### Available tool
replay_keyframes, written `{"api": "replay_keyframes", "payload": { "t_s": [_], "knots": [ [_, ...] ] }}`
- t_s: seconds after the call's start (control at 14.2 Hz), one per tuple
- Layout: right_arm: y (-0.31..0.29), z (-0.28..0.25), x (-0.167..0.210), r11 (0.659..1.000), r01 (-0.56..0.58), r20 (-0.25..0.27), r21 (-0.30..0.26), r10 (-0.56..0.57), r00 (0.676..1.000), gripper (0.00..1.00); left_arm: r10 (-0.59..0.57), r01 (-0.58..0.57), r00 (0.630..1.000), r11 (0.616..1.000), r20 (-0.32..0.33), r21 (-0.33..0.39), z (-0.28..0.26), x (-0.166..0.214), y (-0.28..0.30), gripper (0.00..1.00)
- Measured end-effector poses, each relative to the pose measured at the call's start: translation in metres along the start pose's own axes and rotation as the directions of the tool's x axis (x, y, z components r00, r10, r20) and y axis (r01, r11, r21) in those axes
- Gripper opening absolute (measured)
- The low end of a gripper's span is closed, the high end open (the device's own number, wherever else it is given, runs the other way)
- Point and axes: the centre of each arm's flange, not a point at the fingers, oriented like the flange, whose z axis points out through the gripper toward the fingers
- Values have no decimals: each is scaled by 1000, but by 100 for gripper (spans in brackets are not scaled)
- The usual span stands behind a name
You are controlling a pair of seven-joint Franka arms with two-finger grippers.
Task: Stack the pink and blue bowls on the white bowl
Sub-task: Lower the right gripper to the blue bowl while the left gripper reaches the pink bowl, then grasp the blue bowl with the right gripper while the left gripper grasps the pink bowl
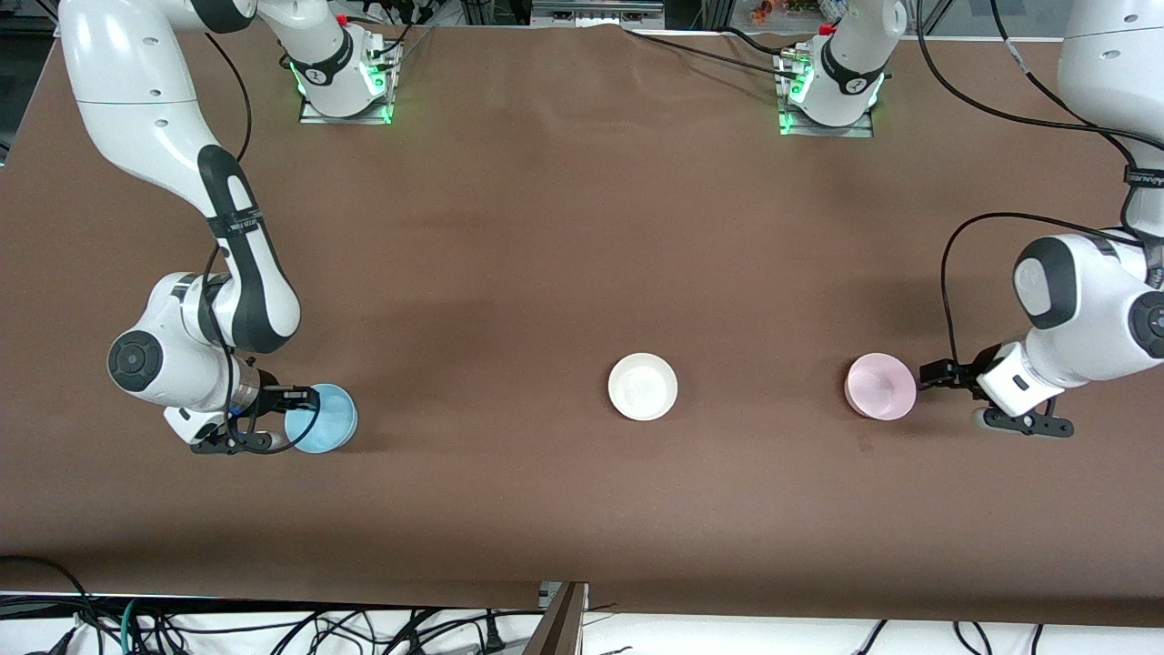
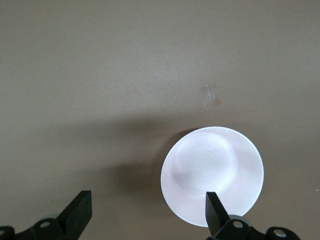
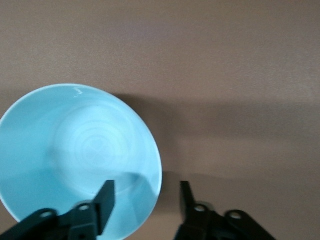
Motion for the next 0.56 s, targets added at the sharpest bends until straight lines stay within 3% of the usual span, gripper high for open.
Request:
{"api": "replay_keyframes", "payload": {
  "t_s": [0.07,0.21,0.28,0.42,0.56],
  "knots": [
    [4,-2,1,1000,-6,2,1,6,1000,53,-14,14,1000,1000,-7,3,5,-4,1,100],
    [11,-6,2,1000,-16,5,3,16,1000,40,-35,35,999,999,-24,7,15,-11,3,100],
    [13,-7,3,1000,-18,5,4,18,1000,40,-44,44,998,999,-34,9,21,-15,3,100],
    [13,-7,3,1000,-19,6,4,19,1000,25,-50,50,997,999,-55,14,34,-23,5,100],
    [14,-7,2,1000,-21,6,6,21,1000,21,-51,53,995,998,-80,20,45,-30,6,100]
  ]
}}
